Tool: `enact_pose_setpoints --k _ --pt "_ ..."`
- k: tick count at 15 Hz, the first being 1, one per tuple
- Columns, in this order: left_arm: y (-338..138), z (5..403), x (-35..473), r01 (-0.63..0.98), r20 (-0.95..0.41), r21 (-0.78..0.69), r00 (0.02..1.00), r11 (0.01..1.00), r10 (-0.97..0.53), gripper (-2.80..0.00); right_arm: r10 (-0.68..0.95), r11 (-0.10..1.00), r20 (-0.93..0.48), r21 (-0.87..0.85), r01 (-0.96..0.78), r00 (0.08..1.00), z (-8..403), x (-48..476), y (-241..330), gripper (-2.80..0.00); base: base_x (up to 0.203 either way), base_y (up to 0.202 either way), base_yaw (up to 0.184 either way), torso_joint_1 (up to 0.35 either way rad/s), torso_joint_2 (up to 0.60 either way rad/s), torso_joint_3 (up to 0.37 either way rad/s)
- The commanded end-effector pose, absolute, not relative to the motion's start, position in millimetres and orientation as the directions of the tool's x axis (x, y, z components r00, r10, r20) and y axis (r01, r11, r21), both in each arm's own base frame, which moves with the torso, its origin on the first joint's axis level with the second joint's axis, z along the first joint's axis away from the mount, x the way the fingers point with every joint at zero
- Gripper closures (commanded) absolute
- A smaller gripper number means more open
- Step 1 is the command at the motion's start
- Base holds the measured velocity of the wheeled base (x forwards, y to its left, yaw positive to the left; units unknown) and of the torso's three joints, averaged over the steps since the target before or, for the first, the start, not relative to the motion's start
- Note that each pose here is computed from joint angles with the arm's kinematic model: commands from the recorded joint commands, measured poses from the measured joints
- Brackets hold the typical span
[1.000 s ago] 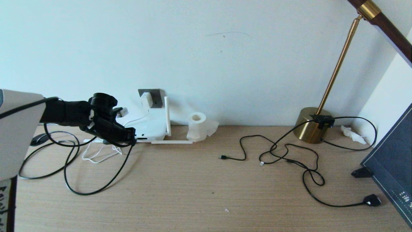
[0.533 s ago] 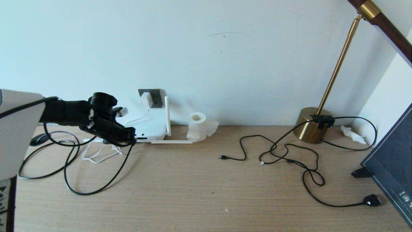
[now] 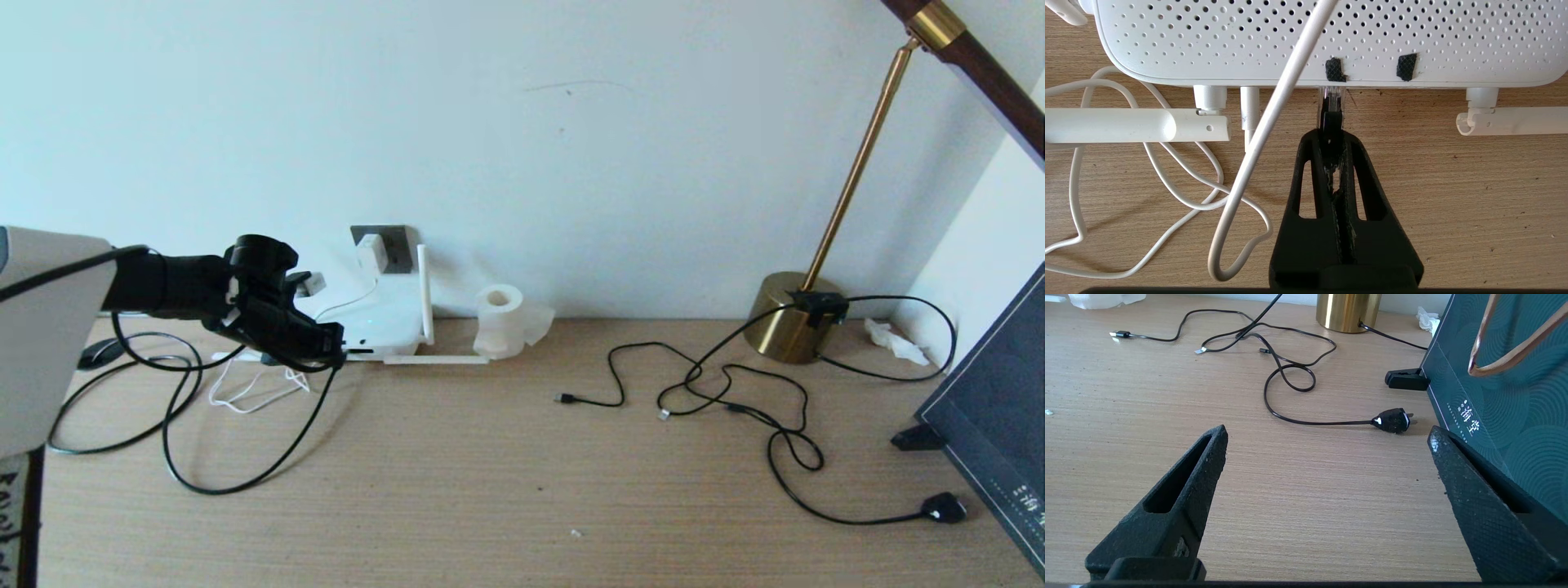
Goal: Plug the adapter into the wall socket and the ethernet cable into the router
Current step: Plug cable into router interface
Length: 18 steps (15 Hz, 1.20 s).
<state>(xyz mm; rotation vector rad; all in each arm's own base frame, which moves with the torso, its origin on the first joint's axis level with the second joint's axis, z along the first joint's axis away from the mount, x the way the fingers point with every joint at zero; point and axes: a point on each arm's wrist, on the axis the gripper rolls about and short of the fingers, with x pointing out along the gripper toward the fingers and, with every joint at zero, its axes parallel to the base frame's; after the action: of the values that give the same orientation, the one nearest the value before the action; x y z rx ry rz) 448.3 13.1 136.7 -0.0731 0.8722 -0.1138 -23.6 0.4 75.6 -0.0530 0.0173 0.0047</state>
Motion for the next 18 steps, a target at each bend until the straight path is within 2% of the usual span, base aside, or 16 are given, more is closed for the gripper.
enact_pose_setpoints --k 1,18 --pt "13.1 135.2 448.4 0.069 -0.763 -0.111 0.633 0.991 -0.13 0.0 0.005 0.999 -0.02 -0.053 -0.006 1.0 75.5 -23.5 0.5 -2.8 0.0 0.0 0.0 0.0 0.0 0.0" --pt "10.2 132.8 446.8 0.068 -0.774 -0.119 0.619 0.991 -0.135 0.0 0.005 0.999 -0.02 -0.053 -0.006 1.0 75.5 -23.5 0.5 -2.8 0.0 0.0 0.0 0.0 0.0 0.0"
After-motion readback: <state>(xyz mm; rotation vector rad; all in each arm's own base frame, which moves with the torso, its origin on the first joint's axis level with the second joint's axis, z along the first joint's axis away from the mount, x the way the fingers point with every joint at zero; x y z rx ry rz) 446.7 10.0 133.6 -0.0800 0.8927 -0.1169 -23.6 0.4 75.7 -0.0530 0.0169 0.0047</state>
